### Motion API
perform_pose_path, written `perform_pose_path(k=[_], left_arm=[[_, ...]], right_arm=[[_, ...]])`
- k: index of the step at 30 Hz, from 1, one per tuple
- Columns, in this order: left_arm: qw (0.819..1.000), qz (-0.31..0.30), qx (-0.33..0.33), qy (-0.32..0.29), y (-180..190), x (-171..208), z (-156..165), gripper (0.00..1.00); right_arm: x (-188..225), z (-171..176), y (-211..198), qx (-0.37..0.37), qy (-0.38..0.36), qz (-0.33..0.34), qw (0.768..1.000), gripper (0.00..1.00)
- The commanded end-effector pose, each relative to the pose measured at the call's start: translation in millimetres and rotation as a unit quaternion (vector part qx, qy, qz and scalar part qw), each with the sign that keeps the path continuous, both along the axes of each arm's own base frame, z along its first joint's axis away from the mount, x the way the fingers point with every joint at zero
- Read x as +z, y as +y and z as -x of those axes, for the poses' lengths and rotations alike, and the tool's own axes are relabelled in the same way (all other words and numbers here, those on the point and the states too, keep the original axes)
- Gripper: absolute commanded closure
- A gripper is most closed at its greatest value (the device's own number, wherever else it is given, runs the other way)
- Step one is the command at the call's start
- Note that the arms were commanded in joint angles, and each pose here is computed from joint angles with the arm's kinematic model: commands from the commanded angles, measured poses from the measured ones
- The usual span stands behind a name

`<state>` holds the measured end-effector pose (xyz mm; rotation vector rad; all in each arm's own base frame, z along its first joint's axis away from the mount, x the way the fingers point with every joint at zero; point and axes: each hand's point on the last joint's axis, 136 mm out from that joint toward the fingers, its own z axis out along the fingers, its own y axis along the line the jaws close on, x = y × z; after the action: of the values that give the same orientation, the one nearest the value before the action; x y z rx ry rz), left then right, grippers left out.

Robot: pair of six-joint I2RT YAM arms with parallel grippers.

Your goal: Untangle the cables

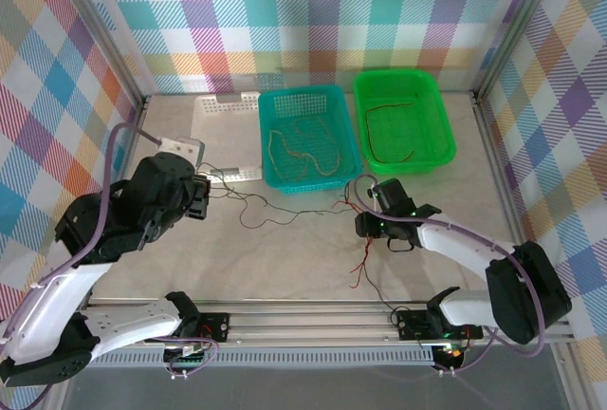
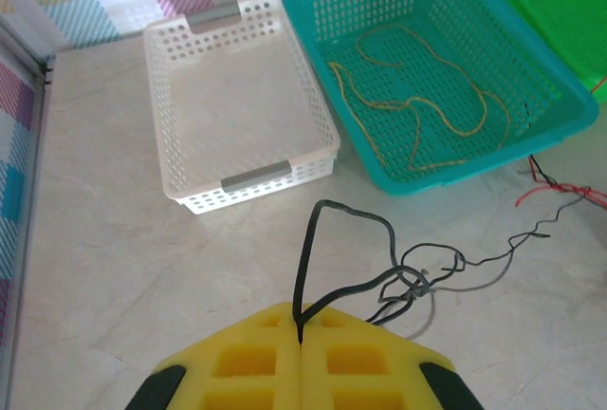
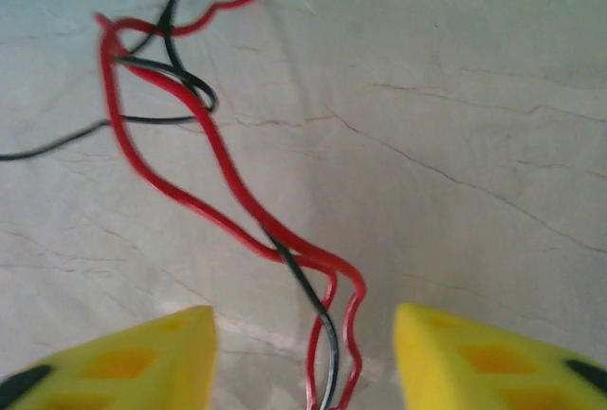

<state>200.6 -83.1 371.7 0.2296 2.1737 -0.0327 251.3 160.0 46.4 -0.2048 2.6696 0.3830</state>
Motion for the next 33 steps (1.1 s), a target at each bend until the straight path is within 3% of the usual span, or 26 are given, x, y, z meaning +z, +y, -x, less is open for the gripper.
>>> perform_pose_path(k=[1,5,11,16,22,33], left_arm=[[0.999,0.014,0.034,-0.032,25.0,17.8,9.5,1.0],[0.998,0.025,0.041,-0.042,37.9,22.8,19.6,1.0],[0.997,0.01,0.062,-0.051,58.8,26.0,29.6,1.0],[0.993,0.005,0.089,-0.082,83.6,43.3,40.0,1.0],[0.987,-0.011,0.117,-0.107,105.6,58.7,47.5,1.0],[0.981,-0.04,0.146,-0.122,120.5,62.6,48.6,1.0]], right_arm=[[3.9,-11.2,2.4,-0.009,-0.005,0.007,1.0,0.62],[5.7,-18.7,-3.7,-0.022,-0.016,0.027,0.999,0.81],[37.0,-25.9,-36.8,-0.082,-0.076,0.071,0.991,1.0],[59.7,-22.8,-70.8,-0.142,-0.095,0.088,0.981,1.0],[96.4,-17.4,-109.7,-0.224,-0.125,0.063,0.965,1.0],[160.1,-16.1,-179.0,-0.359,-0.17,0.024,0.917,1.0]])
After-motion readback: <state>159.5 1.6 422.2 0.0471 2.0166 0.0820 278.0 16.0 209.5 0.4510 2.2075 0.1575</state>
